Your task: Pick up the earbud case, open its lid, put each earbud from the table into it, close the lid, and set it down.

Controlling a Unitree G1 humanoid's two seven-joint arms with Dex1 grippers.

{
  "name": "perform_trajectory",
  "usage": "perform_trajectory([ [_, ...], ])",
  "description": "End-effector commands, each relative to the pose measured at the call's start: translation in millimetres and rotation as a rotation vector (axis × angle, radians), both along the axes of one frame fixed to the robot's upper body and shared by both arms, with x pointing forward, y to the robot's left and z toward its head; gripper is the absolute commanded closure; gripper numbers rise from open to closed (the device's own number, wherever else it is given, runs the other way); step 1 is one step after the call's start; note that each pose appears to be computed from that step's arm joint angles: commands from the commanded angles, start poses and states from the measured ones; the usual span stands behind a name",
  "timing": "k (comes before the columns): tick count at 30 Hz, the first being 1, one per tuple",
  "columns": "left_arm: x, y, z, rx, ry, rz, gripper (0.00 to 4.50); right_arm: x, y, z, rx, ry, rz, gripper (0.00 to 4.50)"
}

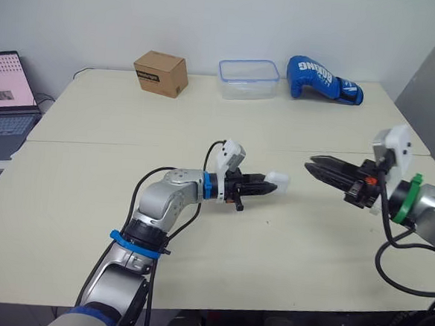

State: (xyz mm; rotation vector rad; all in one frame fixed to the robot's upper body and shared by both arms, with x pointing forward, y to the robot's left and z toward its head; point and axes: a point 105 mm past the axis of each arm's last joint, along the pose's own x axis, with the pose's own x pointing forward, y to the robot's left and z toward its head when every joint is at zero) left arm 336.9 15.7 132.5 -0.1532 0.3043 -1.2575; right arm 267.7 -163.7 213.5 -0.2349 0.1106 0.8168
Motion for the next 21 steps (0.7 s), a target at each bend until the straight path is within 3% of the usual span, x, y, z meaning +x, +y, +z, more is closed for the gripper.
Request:
perform_trajectory([
  [1, 12.0, 2.8, -8.0, 0.028, 0.113, 0.107, 3.76, -14.6, 2.5, -23.4, -0.177, -0.044, 0.048, 2.15],
  [6, 15.9, -1.1, -21.7, 0.025, 0.239, 0.183, 3.76, -22.4, 0.9, -65.9, -0.205, 0.017, 0.022, 0.23],
  [7, 16.4, 0.1, -25.2, 0.038, 0.246, 0.196, 3.76, -23.7, -0.6, -71.0, -0.194, 0.028, 0.012, 0.02],
  [10, 19.2, 7.7, -32.3, 0.07, 0.247, 0.239, 3.76, -23.4, -3.6, -74.6, -0.165, 0.03, -0.015, 0.02],
  [18, 24.1, 55.3, -30.6, 0.154, 0.161, 0.32, 1.28, -10.0, -11.8, -69.4, -0.145, 0.006, -0.035, 0.0],
  [21, 27.2, 87.0, -21.3, 0.185, 0.035, 0.365, 0.31, -6.7, -18.3, -69.3, -0.151, 0.0, -0.041, 0.0],
])
